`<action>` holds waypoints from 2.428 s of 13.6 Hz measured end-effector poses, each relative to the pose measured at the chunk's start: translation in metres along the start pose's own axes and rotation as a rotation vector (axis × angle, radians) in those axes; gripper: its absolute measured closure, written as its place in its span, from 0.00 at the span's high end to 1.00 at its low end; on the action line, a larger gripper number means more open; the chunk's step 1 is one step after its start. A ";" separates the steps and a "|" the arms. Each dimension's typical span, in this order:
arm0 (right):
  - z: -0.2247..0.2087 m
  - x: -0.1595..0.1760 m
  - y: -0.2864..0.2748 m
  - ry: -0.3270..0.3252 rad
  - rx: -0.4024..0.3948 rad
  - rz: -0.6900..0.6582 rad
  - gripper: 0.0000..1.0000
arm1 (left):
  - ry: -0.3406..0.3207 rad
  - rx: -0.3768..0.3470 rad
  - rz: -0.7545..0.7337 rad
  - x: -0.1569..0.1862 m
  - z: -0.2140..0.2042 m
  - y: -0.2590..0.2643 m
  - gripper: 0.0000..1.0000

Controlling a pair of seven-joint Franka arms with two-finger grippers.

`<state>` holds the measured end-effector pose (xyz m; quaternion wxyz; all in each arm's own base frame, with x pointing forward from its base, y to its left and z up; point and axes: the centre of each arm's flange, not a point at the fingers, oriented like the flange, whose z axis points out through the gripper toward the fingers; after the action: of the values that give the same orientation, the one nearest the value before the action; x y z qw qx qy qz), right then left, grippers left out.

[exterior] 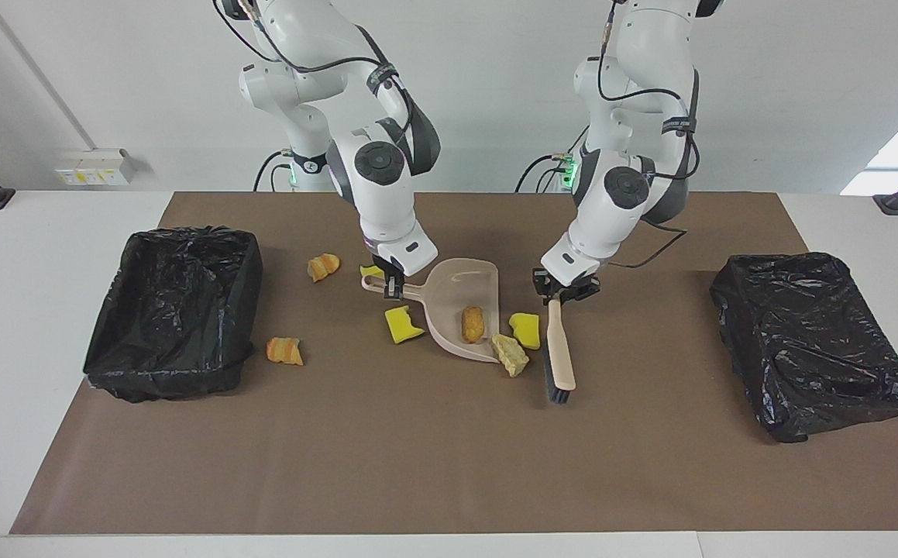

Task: Sweep and dump trash in bin
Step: 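Sweep the sponge and bread pieces into the dustpan with the left gripper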

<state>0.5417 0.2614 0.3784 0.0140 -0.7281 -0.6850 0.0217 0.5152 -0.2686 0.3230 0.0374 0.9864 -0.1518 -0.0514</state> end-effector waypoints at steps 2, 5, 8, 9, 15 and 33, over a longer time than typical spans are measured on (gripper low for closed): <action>0.000 -0.001 -0.001 -0.007 0.012 0.003 0.31 | -0.059 0.010 0.034 -0.009 0.003 0.018 0.27; -0.005 -0.004 -0.006 -0.023 0.034 0.016 0.31 | -0.130 0.021 0.069 -0.023 0.000 0.036 0.27; -0.007 -0.007 -0.007 -0.030 0.043 0.019 0.31 | -0.204 0.015 0.095 -0.044 -0.015 0.055 0.27; -0.007 -0.008 -0.007 -0.030 0.043 0.020 0.31 | -0.213 0.004 0.105 -0.049 -0.019 0.065 0.27; -0.007 -0.013 -0.001 -0.018 0.023 -0.037 0.31 | -0.215 -0.054 0.116 -0.061 -0.025 0.095 0.27; -0.007 -0.028 0.015 0.061 -0.033 -0.106 0.31 | -0.047 -0.347 -0.010 -0.061 -0.127 0.039 0.27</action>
<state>0.5557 0.2329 0.3848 0.0239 -0.6911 -0.7222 -0.0125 0.4602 -0.2803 0.4579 0.2035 0.9643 -0.1367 -0.0999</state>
